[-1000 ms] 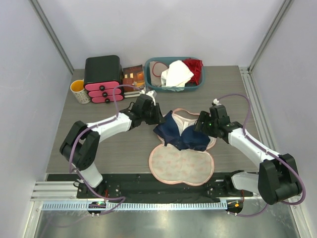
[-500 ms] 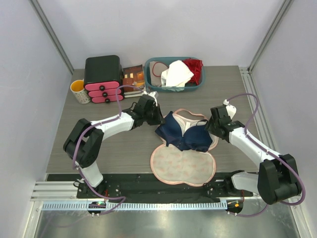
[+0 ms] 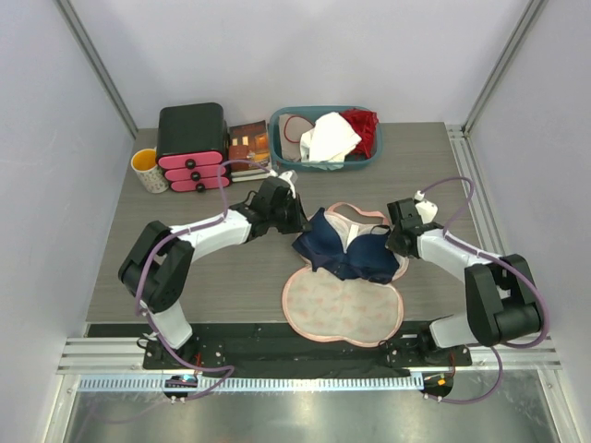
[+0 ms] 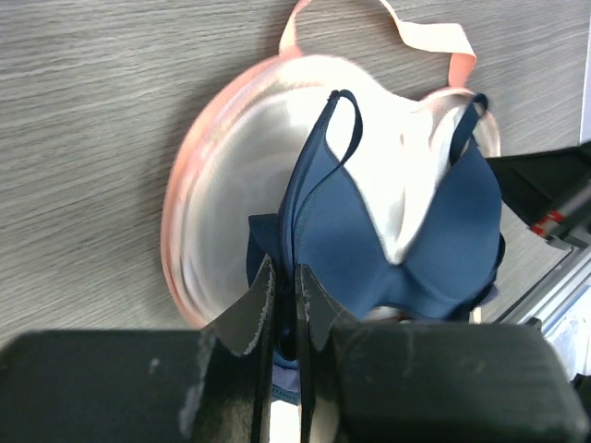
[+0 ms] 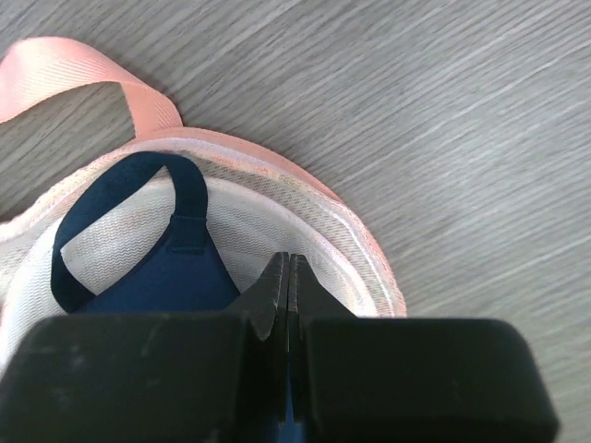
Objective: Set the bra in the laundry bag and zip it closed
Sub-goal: Adjust the bra in the laundry bag.
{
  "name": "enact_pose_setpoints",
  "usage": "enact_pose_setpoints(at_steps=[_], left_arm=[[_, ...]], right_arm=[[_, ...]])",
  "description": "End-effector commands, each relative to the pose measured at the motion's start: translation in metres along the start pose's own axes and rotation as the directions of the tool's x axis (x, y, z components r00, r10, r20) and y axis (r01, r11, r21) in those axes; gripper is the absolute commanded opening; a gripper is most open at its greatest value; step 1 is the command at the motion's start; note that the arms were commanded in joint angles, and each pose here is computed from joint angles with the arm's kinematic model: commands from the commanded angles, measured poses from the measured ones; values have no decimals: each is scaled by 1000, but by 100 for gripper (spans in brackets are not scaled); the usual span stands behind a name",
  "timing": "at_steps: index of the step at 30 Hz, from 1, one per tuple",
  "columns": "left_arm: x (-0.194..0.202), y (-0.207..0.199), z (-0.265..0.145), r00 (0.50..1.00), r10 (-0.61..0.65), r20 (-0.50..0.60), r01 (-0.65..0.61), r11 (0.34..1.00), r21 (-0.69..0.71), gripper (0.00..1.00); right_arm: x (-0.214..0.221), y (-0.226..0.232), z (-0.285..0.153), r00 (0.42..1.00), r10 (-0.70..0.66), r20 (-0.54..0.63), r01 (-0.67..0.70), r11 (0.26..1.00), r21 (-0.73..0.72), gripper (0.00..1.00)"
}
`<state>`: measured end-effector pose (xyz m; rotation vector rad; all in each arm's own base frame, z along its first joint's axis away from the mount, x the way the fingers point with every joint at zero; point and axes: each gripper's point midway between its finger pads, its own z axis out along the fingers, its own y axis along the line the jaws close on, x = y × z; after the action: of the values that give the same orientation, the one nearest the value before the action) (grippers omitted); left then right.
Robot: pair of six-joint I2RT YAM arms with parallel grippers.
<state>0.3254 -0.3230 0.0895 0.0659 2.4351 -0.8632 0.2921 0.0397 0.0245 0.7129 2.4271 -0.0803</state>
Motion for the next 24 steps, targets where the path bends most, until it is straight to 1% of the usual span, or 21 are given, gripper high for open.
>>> enact_pose_setpoints(at_steps=[1, 3, 5, 7, 12, 14, 17, 20, 23, 24], left_arm=[[-13, -25, 0, 999, 2, 32, -4, 997, 79, 8], [-9, -24, 5, 1000, -6, 19, 5, 997, 74, 8], [-13, -33, 6, 999, -4, 32, 0, 995, 103, 8], [-10, -35, 12, 1000, -1, 21, -1, 994, 105, 8], [-4, -39, 22, 1000, 1, 12, -3, 994, 109, 8], [-1, -36, 30, 1000, 3, 0, -3, 995, 102, 8], [-1, -29, 40, 1000, 25, 1, -25, 997, 77, 8], [-5, -29, 42, 999, 43, 6, -44, 997, 66, 9], [-6, -26, 35, 998, 57, 14, -58, 997, 49, 16], [-9, -25, 32, 998, 64, 28, -65, 997, 37, 24]], right_arm=[[3, 4, 13, 999, 36, 4, -36, 999, -6, 1], [10, 6, 17, 999, 34, -23, -34, 999, -14, 1], [13, 8, 19, 999, 35, -36, -36, 999, -19, 1], [15, 10, 18, 998, 33, -48, -35, 999, -34, 1], [-1, 15, 2, 1000, 8, -18, -9, 998, -54, 1], [-9, 14, -4, 1000, -2, -4, 2, 999, -46, 1], [-19, 19, -17, 1000, -14, 15, 15, 997, -72, 2], [-29, 23, -30, 998, -43, 36, 46, 995, -89, 6], [-40, 21, -43, 994, -80, 70, 84, 994, -63, 13], [-43, 21, -46, 993, -87, 79, 92, 994, -56, 16]])
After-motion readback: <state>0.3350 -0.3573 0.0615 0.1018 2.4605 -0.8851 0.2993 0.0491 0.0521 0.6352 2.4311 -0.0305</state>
